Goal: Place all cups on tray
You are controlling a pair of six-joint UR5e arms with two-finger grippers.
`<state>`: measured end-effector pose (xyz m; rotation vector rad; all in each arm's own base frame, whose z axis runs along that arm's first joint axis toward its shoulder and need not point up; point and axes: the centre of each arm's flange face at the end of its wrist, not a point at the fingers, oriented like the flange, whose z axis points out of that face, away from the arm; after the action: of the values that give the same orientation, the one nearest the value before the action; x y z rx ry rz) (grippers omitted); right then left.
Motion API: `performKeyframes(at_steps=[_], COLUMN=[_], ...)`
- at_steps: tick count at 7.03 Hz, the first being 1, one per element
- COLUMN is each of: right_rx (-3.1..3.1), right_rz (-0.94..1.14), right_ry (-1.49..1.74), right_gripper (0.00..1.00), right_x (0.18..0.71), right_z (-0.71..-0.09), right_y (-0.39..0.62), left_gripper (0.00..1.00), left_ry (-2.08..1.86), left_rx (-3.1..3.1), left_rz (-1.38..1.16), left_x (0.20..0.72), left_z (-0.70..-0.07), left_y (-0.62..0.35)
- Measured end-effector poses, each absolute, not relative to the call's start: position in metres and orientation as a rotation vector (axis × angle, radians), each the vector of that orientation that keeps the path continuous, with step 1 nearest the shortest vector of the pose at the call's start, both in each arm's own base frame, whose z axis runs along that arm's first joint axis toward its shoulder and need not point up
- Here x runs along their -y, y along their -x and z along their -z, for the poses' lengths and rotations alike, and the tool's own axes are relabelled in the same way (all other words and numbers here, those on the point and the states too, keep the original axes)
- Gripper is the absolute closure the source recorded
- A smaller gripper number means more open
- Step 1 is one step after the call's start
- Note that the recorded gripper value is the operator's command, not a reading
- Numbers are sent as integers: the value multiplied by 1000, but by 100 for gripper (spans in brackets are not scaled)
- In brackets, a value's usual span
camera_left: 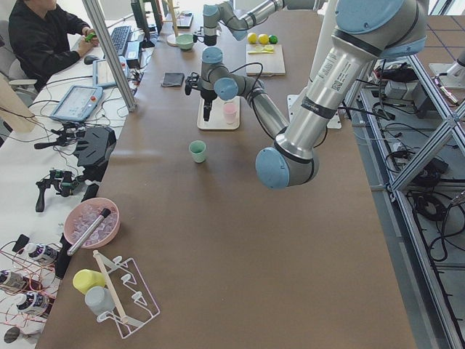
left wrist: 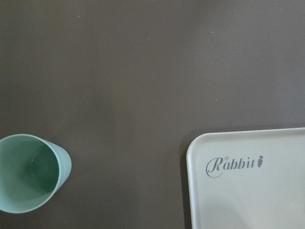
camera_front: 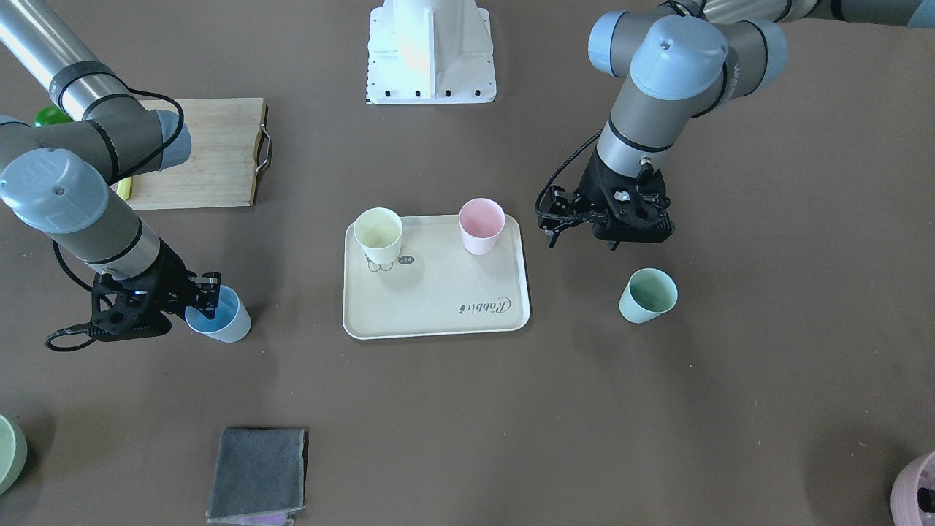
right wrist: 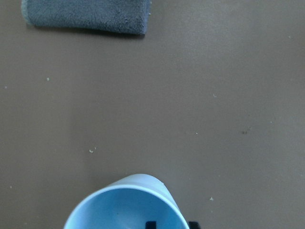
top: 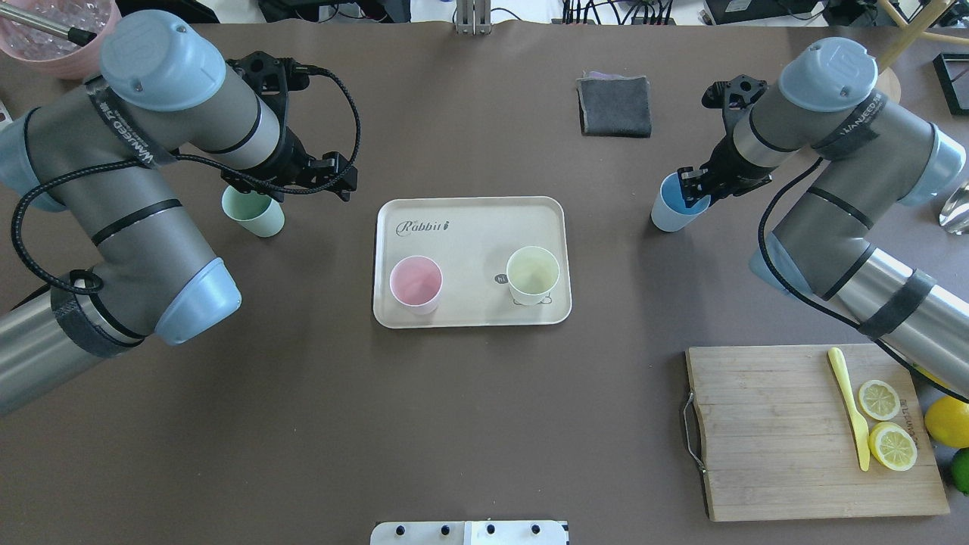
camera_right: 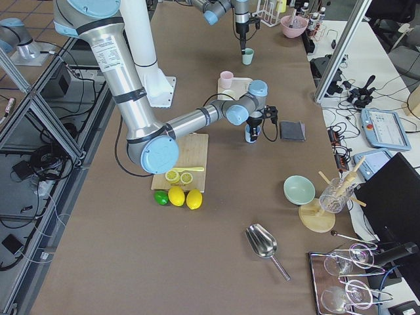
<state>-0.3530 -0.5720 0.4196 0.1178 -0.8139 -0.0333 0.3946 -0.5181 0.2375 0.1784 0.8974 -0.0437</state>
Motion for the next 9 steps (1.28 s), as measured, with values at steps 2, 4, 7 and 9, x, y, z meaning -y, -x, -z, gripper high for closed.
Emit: performKeyframes(at_steps=[2,4,7,9], right_rx=[828,887,942,931], right_rz=[41,59,43,22], right_ry=[-138,-175,-170,-174], right_gripper=[100,100,100,100], right_x=[573,577,583,569], right_z=[-410,-371,-284,-251], right_y=[347,330,363,410], left_gripper=[3,3,3,3], left_ry=[-181,-185,-216,-235], left_rx=[-901,-899,-874,-835], left_rz=[45,55,8,-25], left_x=[519,524,541,571], left_z=[-234,-235,-254,-282], left_y=[-394,-388,-358,-325])
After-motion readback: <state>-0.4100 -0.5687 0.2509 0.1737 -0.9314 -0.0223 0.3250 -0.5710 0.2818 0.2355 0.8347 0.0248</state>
